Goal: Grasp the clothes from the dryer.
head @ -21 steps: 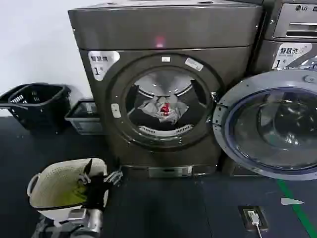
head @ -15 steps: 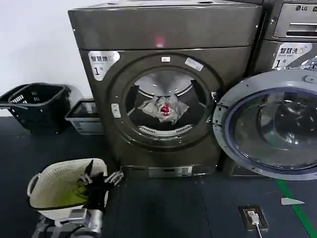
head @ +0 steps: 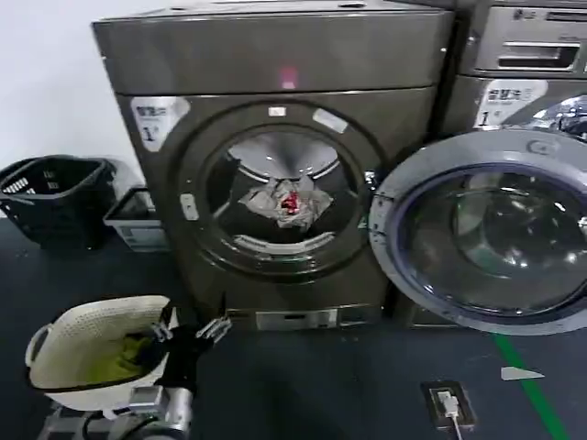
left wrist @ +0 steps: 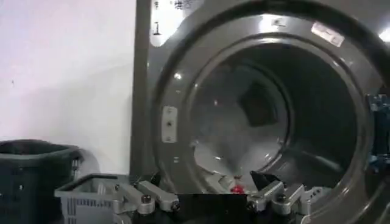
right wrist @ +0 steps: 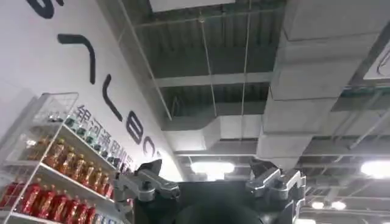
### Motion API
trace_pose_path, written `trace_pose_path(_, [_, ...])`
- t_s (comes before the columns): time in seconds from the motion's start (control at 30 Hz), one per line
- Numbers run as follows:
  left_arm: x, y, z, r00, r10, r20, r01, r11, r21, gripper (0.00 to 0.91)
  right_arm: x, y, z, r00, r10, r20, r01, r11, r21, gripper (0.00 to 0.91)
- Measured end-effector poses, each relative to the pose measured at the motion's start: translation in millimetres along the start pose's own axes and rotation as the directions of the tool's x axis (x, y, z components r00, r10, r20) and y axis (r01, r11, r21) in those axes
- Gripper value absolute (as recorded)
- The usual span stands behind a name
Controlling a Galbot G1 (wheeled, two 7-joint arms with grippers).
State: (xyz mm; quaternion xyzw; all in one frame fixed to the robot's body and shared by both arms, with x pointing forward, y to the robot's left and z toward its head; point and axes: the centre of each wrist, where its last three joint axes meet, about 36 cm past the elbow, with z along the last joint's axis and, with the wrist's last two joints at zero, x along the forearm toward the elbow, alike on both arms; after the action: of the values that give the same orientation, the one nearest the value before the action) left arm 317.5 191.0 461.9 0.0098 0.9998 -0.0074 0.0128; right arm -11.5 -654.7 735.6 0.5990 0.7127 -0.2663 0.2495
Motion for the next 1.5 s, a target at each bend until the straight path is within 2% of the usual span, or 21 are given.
trace_pose_path(0.83, [0.3,-1.7,0.9,1.0,0.009,-0.007,-0.009,1.0,-0.009,0.907,1.1,-5.8,0.7,1.0,0.007,0.0,-0.007,1.0,-0.003,0.907])
trace_pose_path(1.5, [-5.0,1.6,-0.6,1.0,0.012,0.022,-0.012,1.0,-0.028,0.907,0.7,-9.6,-0.5,0.997,-0.01,0.07,0.011,1.0,-0.014,0.907])
